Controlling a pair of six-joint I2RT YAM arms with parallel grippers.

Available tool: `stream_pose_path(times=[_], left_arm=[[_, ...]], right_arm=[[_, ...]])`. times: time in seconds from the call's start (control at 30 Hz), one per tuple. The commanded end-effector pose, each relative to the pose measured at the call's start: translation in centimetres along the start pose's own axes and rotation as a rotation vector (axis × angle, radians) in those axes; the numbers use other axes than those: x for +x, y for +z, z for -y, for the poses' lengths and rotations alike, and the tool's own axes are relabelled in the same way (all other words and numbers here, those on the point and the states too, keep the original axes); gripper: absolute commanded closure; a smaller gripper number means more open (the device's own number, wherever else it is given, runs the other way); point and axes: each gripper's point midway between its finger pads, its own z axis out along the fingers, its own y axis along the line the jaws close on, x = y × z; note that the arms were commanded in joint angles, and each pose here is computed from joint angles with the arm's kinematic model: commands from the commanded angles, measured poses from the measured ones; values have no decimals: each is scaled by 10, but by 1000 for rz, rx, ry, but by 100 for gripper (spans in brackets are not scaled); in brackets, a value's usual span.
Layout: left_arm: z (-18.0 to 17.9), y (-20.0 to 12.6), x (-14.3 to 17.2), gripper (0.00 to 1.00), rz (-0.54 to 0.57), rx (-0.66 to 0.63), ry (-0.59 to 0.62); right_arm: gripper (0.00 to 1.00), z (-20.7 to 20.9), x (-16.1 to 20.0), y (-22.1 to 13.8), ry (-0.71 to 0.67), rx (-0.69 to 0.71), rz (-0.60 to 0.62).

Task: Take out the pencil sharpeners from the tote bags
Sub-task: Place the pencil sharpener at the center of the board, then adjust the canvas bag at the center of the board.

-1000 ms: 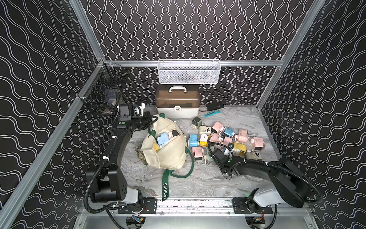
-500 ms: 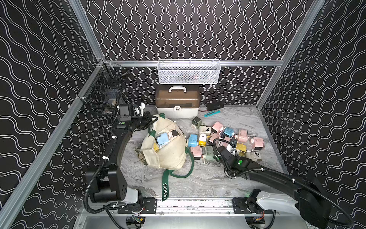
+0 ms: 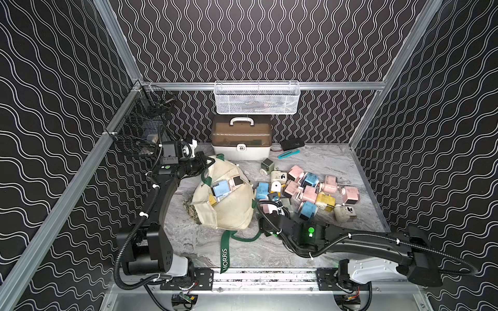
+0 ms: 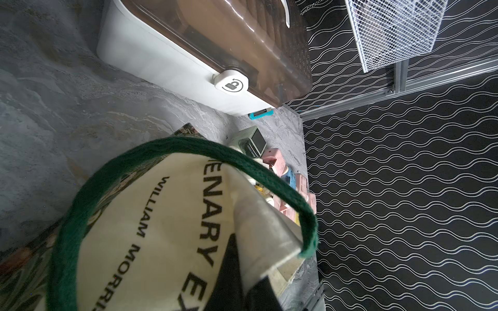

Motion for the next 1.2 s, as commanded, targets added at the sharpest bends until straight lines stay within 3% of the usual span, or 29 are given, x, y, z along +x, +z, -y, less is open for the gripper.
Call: stream_pose_path(times=[0.0,0.43,0.7,0.83,1.17], left_arm=[[11,-3,-9,100,35,34,42],[18,-6,-11,100,48,59,56],[23,-7,-11,100,47,85,65],[25,-7,-11,100,47,94,67],[28,-7,-11,100,44,113,82]], right_arm=[[24,-54,-16,-1,-74,-196,18],[32,-110,-12,44,-186,-284,-41],[38,-88,-14,98,-90,-288,-127],[40,-90,-4,121,-114,-277,-165],[40,-162,32,155,-217,-471,-253]])
